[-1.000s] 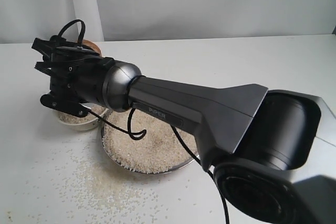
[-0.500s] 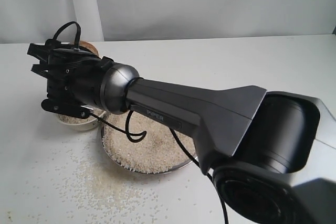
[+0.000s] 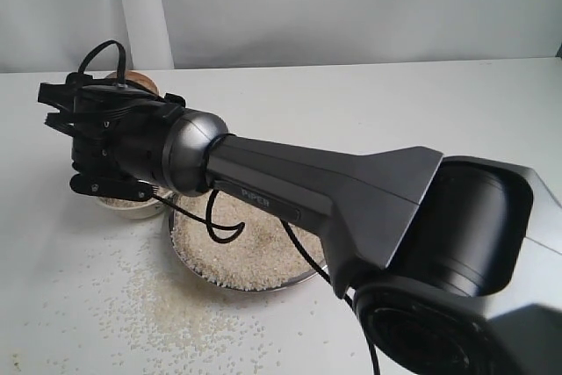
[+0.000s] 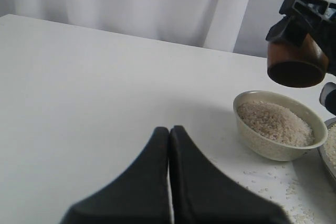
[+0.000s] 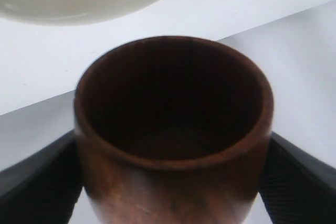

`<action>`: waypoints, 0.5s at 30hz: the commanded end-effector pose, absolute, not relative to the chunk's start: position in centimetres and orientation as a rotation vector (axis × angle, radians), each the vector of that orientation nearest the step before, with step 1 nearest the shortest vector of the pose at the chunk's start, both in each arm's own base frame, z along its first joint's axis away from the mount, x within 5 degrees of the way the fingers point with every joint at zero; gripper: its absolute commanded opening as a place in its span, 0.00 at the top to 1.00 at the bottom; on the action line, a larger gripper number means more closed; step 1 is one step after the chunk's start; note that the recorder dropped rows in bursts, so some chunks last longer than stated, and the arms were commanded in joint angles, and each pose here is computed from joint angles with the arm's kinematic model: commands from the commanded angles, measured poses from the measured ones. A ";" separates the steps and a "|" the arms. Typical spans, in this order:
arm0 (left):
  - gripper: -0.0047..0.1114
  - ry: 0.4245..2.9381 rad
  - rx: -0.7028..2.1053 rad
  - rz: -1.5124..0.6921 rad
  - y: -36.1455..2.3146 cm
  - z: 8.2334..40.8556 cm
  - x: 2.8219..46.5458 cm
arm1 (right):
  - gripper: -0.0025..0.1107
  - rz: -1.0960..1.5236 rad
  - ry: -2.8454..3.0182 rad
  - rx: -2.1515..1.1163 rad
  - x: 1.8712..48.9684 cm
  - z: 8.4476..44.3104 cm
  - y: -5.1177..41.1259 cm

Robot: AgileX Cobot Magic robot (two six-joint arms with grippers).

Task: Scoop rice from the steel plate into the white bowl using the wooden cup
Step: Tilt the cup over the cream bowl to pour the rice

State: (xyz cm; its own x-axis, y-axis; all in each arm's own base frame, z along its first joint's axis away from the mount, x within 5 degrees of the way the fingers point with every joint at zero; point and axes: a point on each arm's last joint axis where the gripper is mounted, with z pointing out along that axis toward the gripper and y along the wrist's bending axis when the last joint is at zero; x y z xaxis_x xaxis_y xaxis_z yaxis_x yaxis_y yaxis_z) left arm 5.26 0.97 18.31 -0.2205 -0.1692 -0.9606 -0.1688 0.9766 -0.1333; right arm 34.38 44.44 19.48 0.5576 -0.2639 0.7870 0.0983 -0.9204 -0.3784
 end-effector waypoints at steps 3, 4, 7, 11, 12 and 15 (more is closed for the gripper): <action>0.96 1.798 -0.244 -0.004 0.9 18.3 5.3 | 0.98 -1.234 0.425 -2.360 34.3 19.9 44.0; 0.96 1.798 -0.244 -0.004 0.9 18.3 5.3 | 0.98 -1.213 0.509 -2.338 34.3 19.9 43.8; 0.96 1.798 -0.244 -0.004 0.9 18.3 5.3 | 0.98 -1.078 0.823 -2.192 34.3 19.7 43.7; 0.96 1.798 -0.244 -0.004 0.9 18.3 5.3 | 0.98 -0.852 1.215 -1.922 34.2 19.6 43.7; 0.96 1.798 -0.244 -0.004 0.9 18.3 5.3 | 0.98 -0.803 1.295 -1.850 34.2 19.6 43.7; 0.96 1.798 -0.244 -0.004 0.9 18.3 5.3 | 0.98 -0.693 1.456 -1.682 34.2 19.7 43.6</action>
